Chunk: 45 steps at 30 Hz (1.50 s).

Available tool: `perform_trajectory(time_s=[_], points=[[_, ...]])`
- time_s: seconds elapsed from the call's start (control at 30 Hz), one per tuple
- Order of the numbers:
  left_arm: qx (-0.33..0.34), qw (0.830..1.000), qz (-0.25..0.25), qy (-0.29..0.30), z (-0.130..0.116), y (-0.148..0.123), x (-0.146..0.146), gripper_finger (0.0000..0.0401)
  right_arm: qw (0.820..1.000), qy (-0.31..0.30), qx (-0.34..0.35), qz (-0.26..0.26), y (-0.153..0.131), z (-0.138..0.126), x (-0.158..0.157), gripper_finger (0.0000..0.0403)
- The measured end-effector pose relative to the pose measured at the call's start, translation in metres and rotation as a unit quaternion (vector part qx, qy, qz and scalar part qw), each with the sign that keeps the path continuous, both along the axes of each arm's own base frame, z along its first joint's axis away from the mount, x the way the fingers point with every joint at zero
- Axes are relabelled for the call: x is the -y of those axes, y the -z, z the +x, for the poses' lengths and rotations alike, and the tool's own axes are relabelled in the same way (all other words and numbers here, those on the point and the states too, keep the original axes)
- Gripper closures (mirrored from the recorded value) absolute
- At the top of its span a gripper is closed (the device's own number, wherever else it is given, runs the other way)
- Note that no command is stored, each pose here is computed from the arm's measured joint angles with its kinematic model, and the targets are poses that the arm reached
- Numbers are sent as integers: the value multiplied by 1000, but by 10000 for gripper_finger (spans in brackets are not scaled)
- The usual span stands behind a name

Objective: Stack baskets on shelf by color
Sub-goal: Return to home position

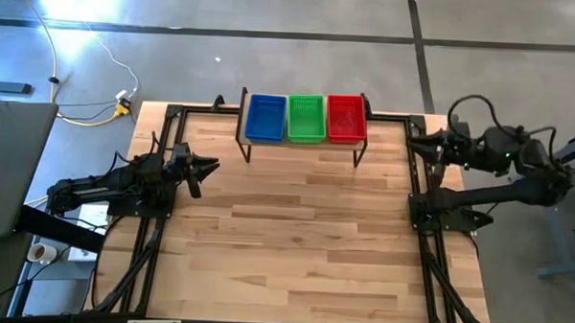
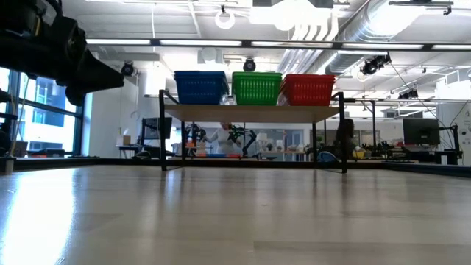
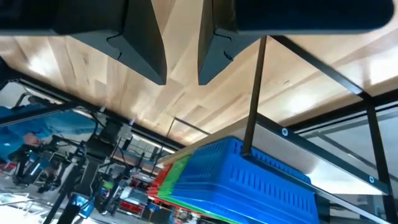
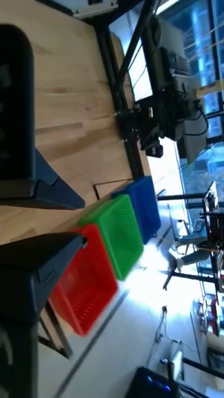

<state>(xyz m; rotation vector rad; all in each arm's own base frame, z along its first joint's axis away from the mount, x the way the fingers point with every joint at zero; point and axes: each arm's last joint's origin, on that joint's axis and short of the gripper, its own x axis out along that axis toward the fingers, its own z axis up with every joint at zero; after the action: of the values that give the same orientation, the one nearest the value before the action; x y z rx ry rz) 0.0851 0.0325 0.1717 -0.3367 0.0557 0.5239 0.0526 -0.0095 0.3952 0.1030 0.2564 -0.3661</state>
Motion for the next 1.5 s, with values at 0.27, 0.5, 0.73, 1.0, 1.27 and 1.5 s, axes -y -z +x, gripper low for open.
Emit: perform_trajectory(time_s=[0.27,0.5,0.73,1.0,1.27,1.5], points=[[-15,999,28,0,0,0,0,319,999,-25,34,17,60,5,-2,348],[-19,999,35,2,0,0,0,319,998,-19,43,39,108,8,-2,348],[-18,999,35,2,0,0,0,319,992,-18,119,40,134,3,-1,348],[-18,999,35,2,0,0,0,319,991,-14,126,45,152,7,-1,348],[-18,999,35,2,0,-1,0,319,992,-11,105,64,178,18,-2,348],[-18,999,35,2,0,-1,0,319,987,-20,118,105,210,34,-3,348]])
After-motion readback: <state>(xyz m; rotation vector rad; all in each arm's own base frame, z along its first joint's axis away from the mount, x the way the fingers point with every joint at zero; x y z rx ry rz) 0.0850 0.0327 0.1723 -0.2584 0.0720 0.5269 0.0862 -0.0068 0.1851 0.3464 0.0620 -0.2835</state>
